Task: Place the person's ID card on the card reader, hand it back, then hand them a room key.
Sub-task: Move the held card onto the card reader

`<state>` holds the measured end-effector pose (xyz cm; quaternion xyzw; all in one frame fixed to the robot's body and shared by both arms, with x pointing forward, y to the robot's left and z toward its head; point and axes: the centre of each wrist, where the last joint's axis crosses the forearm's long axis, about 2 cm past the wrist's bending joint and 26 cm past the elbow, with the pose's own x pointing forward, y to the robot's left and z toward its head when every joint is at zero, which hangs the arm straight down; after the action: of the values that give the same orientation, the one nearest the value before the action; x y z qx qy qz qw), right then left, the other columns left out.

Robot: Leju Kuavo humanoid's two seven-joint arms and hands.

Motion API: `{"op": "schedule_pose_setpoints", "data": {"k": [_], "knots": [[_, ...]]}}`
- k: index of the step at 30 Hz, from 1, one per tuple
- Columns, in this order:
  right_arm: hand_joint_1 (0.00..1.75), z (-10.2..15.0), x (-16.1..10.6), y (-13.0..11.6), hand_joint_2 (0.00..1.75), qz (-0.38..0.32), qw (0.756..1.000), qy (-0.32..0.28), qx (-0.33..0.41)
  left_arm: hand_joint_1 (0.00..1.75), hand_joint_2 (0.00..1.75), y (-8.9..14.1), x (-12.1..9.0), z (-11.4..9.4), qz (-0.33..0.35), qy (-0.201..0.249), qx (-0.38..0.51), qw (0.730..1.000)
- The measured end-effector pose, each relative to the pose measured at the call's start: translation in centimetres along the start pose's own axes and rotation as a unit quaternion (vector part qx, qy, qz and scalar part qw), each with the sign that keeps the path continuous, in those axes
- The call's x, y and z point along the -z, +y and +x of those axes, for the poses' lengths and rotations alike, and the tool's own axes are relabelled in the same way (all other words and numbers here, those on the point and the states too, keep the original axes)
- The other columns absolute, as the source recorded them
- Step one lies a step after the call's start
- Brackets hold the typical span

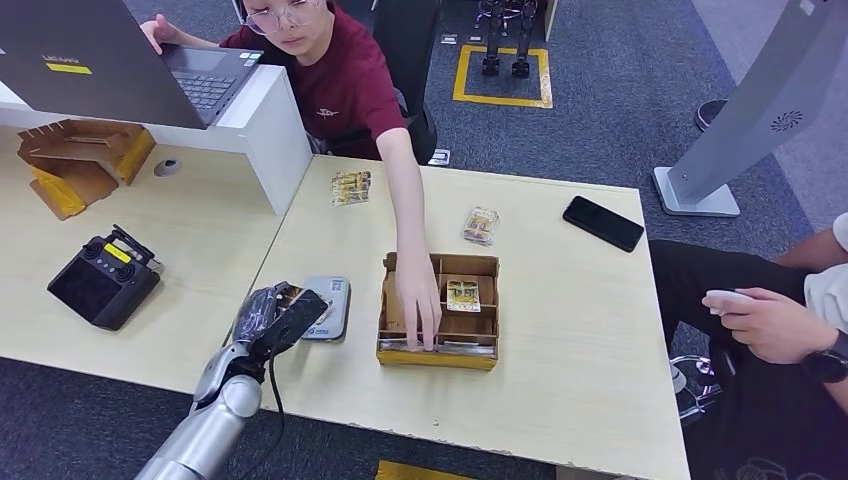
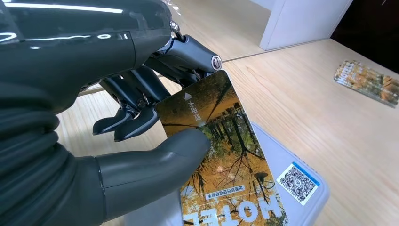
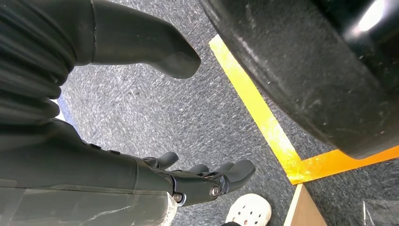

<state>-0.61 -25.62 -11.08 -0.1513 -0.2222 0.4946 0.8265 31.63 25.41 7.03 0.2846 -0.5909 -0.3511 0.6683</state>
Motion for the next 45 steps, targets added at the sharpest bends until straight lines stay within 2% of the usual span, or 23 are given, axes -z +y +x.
{"op": "schedule_pose_setpoints", "data": {"k": [13, 21, 27, 31, 35, 38, 40, 43, 45], "knots": [[0.00, 0.5, 0.2, -0.2, 1.75, -0.002, 1.000, -0.006, -0.004, 1.75, 1.75, -1.8, 0.8, 2.0, 0.032, 0.024, 0.133, 0.990], [0.00, 0.6, 0.2, -0.2, 1.75, -0.003, 1.000, -0.003, -0.005, 1.75, 1.75, -2.4, 1.0, 2.6, 0.029, 0.018, 0.149, 0.988], [0.00, 0.6, 0.2, -0.2, 1.75, -0.003, 1.000, -0.006, -0.009, 1.75, 1.75, -2.7, 0.8, 2.5, 0.038, -0.006, 0.141, 0.989], [0.00, 0.6, 0.2, -0.2, 1.75, -0.004, 1.000, -0.006, -0.010, 1.75, 1.75, -2.6, 0.5, 2.1, 0.046, -0.031, 0.084, 0.995], [0.00, 0.6, 0.2, -0.1, 1.75, 0.000, 1.000, -0.007, -0.011, 1.75, 1.75, -1.7, 0.0, 2.0, 0.062, -0.083, -0.042, 0.994], [0.00, 0.6, 0.1, -0.1, 1.75, 0.004, 1.000, -0.008, -0.010, 1.75, 1.75, -0.8, -0.3, 2.2, 0.076, -0.101, -0.122, 0.984], [0.00, 0.6, 0.1, 0.0, 1.75, 0.004, 1.000, -0.008, -0.010, 1.75, 1.75, -0.1, -0.4, 2.4, 0.083, -0.115, -0.197, 0.970], [0.00, 0.5, 0.1, 0.1, 1.75, 0.004, 1.000, -0.007, -0.010, 1.75, 1.75, 1.7, -0.6, 2.8, 0.123, -0.143, -0.320, 0.928], [0.00, 0.5, 0.0, 0.1, 1.75, 0.005, 1.000, -0.008, -0.012, 1.75, 1.75, 3.1, -0.6, 3.1, 0.165, -0.163, -0.365, 0.902]]}}
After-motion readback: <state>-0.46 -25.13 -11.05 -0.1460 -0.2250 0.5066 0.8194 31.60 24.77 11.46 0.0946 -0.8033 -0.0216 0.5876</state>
